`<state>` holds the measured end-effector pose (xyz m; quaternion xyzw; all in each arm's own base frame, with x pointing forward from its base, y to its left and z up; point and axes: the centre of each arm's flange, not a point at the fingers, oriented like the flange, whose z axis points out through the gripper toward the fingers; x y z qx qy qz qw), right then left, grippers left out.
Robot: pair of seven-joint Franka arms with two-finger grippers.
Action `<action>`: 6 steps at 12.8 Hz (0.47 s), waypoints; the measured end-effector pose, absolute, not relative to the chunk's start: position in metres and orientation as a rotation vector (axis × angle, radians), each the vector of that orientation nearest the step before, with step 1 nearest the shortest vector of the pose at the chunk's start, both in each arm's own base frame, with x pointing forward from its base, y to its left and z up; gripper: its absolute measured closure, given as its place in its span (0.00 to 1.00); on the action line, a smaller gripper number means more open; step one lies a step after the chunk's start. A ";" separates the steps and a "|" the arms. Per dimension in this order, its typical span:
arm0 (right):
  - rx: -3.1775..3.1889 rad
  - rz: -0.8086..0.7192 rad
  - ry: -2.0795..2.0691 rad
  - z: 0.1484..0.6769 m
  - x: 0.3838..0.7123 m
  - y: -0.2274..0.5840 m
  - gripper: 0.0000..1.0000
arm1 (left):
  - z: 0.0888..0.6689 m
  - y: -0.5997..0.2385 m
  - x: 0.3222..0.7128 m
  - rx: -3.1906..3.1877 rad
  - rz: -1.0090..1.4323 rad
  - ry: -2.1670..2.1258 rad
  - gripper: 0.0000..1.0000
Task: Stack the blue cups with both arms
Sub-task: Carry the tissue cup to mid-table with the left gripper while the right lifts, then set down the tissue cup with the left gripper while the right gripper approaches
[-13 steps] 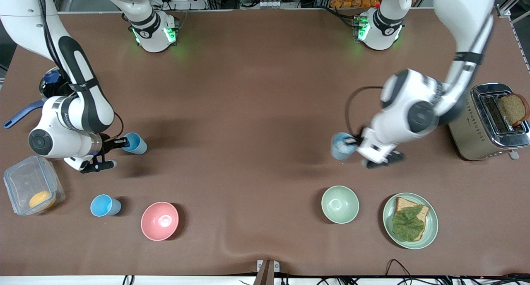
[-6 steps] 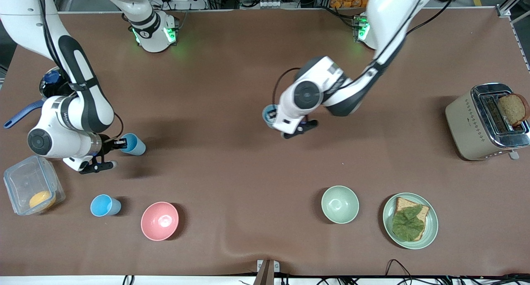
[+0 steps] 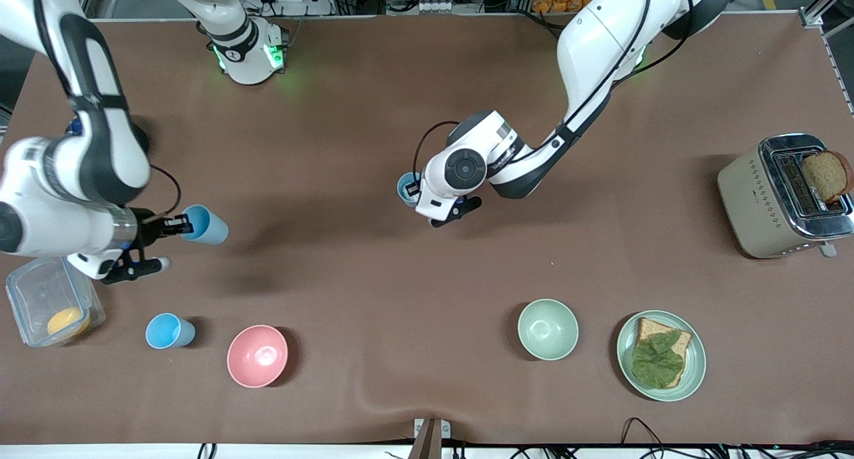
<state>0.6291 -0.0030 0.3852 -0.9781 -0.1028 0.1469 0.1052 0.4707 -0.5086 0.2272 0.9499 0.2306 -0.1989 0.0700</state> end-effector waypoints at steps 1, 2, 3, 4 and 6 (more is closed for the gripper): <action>-2.844 0.413 -0.292 0.417 0.631 0.003 0.97 | 0.228 -0.508 0.472 2.857 -0.595 0.696 0.81; -2.815 0.394 -0.276 0.445 0.630 0.008 0.97 | 0.228 -0.508 0.473 2.856 -0.594 0.698 0.70; -2.804 0.386 -0.237 0.467 0.627 0.017 0.97 | 0.230 -0.508 0.475 2.851 -0.587 0.701 0.58; -2.811 0.395 -0.173 0.482 0.622 0.036 0.97 | 0.236 -0.507 0.481 2.843 -0.561 0.705 0.47; -2.851 0.428 -0.052 0.494 0.612 0.108 0.97 | 0.275 -0.497 0.505 2.858 -0.411 0.680 0.24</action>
